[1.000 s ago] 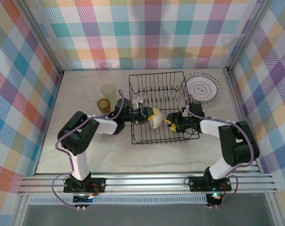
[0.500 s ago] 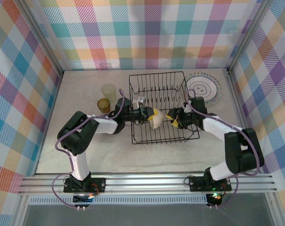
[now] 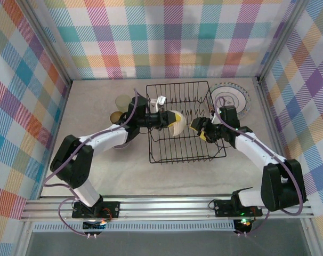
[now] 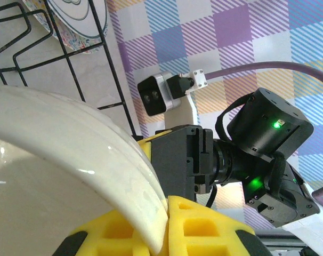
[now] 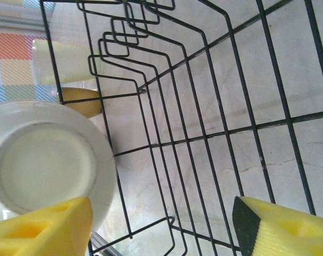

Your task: Unload the mixed dishes from the dish rack

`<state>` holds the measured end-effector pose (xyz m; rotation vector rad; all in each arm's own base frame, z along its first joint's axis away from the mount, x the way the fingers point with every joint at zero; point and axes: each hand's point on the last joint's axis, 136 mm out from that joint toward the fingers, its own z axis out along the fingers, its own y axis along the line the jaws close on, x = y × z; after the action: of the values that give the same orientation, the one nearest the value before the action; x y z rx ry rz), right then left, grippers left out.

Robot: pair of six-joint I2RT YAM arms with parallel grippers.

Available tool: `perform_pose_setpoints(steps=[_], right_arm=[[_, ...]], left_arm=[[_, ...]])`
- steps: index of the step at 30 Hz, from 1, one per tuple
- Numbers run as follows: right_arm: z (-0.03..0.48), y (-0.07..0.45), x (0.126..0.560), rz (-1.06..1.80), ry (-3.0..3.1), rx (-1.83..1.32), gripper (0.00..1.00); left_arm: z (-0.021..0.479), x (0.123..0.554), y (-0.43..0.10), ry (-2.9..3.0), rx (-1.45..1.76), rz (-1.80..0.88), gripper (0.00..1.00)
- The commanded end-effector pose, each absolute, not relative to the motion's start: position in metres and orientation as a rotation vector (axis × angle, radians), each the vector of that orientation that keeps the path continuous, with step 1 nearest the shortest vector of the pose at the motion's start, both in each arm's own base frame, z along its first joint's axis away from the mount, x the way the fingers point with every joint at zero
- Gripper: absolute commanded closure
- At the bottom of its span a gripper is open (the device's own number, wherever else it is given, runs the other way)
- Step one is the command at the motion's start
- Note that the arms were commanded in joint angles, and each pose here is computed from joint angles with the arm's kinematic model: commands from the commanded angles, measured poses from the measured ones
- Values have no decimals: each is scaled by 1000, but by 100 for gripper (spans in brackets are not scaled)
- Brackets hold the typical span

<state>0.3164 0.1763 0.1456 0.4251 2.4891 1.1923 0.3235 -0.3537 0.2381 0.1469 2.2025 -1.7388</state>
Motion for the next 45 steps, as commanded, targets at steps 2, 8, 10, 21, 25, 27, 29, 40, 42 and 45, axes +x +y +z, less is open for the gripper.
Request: perform_pose_setpoints(steps=[2,8,10,21,25,27,29,40,42,45], right_arm=[[170,171,315,1144,2431,334,19],[198,168,305,1125,2348,217,7],[207,168,301,1128,2316,175,3],[238,176,270,1230,2168,-13,1],[241,176,260,1245,2146,-34,1],[240,177,258,1273,2135,-28,1],[238,180,256,1311,2129,-28,1],[229,180,245,1338,2126,-34,1],[226,180,244,1344,2129,-31,1],[224,182,244,1365,2128,-25,1]], left_arm=[[287,302,-337,2159,306,-1584,100],[296,274,-286,2285,323,-1229,100],[296,266,-266,2328,318,-1103,100],[277,250,-169,2494,258,-455,100],[254,260,-153,2547,282,-286,100],[240,268,-148,2579,289,-220,100],[225,277,-143,2608,300,-142,100],[177,294,-134,2588,646,85,100],[171,292,-138,2580,724,71,100],[156,288,-143,2568,837,50,100]])
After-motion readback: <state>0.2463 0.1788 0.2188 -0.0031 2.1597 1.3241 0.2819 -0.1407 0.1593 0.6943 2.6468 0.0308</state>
